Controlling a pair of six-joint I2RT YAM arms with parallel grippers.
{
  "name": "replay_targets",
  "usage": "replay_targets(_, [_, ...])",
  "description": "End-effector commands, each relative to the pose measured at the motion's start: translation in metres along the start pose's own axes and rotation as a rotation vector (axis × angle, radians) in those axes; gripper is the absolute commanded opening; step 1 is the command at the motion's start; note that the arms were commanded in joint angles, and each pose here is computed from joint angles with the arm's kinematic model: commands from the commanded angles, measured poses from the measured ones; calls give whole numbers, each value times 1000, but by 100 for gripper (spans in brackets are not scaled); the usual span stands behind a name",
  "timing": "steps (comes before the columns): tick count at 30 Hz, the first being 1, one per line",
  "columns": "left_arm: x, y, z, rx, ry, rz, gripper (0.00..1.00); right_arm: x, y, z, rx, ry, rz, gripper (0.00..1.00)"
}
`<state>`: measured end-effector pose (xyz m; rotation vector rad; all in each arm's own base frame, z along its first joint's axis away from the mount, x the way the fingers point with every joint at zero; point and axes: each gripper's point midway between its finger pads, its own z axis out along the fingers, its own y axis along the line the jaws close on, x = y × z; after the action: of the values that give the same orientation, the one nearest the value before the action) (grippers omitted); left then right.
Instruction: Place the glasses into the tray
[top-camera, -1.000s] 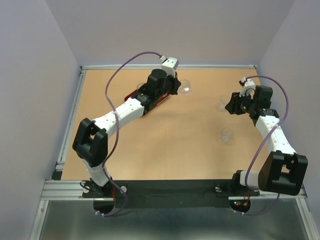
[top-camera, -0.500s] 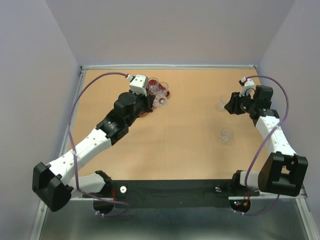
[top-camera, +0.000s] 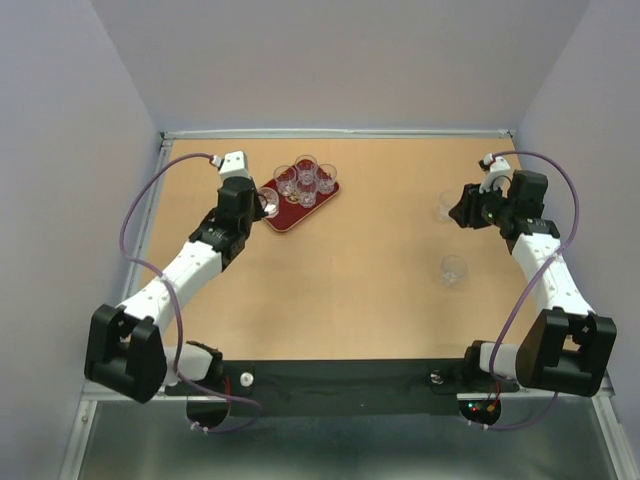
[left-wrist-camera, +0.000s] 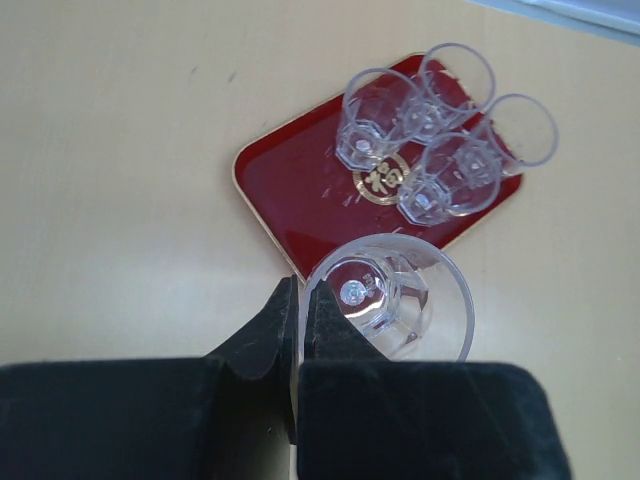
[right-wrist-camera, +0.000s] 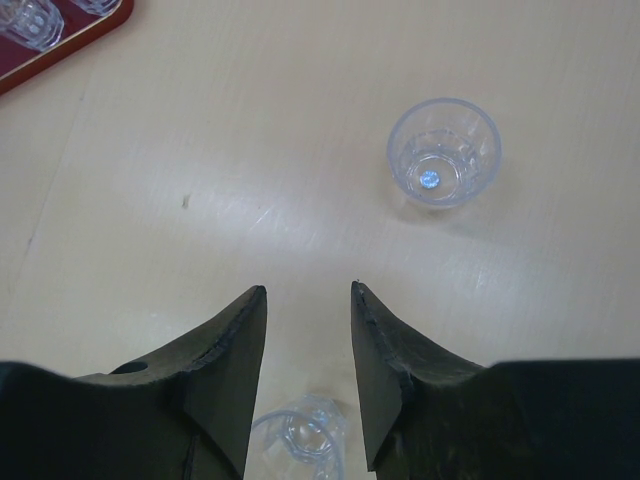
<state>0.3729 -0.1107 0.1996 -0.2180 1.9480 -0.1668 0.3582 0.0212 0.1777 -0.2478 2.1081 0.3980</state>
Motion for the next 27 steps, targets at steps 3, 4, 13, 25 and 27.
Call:
replay_targets(3, [-17, -2, 38, -54, -14, -30, 0, -11, -2, -5, 8, -54, -34, 45])
replay_targets(4, [-15, -1, 49, -77, -1, -15, 0, -11, -3, -5, 9, -54, -35, 45])
replay_targets(13, [-7, 7, 98, -153, 34, 33, 0, -11, -4, -6, 12, -54, -32, 45])
replay_targets(25, [15, 25, 143, -189, 108, 23, 0, -9, -6, -5, 14, -51, -29, 45])
replay_targets(27, [16, 28, 147, -194, 113, 15, 2, -9, -7, -5, 16, -50, -27, 45])
